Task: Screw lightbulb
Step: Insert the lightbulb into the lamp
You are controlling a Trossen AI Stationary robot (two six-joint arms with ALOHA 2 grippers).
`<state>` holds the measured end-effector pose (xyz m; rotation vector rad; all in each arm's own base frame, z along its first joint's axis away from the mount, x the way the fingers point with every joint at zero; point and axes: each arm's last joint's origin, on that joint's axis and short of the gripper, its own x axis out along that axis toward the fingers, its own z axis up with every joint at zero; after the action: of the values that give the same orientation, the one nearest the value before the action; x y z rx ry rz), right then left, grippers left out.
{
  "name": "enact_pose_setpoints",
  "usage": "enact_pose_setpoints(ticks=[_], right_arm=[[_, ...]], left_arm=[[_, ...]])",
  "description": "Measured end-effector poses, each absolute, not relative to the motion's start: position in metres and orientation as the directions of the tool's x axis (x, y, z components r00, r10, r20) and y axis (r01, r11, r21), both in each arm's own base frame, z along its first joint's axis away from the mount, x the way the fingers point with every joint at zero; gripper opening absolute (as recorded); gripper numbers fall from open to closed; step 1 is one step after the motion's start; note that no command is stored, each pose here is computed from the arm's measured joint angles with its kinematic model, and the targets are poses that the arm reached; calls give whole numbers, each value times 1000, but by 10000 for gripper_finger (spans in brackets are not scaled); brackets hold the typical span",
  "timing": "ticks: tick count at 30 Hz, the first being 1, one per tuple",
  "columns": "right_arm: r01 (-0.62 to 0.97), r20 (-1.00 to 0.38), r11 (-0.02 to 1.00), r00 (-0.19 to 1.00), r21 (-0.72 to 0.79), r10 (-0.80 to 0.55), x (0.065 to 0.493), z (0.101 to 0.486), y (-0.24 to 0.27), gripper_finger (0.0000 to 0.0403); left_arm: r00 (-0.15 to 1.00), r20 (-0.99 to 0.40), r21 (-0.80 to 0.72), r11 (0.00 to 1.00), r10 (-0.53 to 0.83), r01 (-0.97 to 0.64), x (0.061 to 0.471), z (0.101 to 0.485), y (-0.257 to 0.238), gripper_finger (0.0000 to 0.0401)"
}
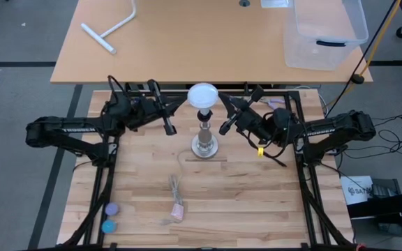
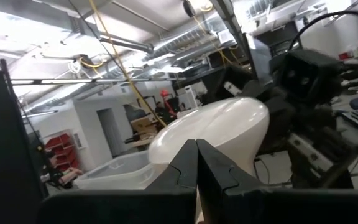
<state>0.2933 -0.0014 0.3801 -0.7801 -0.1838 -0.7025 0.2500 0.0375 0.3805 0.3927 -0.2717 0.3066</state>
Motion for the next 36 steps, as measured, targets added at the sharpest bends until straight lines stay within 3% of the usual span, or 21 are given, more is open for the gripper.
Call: enact_pose_setpoints(ticks=[25,36], right_arm=[[523,299,532,841,-666,-451,298,368,21,0],[571,231,477,769,-668,-596,298,363,10,0]], left_arm=[[898,305,318,855,318,-410,261,371,63,0],[860,395,323,828,323,-459,240,391,55,0]])
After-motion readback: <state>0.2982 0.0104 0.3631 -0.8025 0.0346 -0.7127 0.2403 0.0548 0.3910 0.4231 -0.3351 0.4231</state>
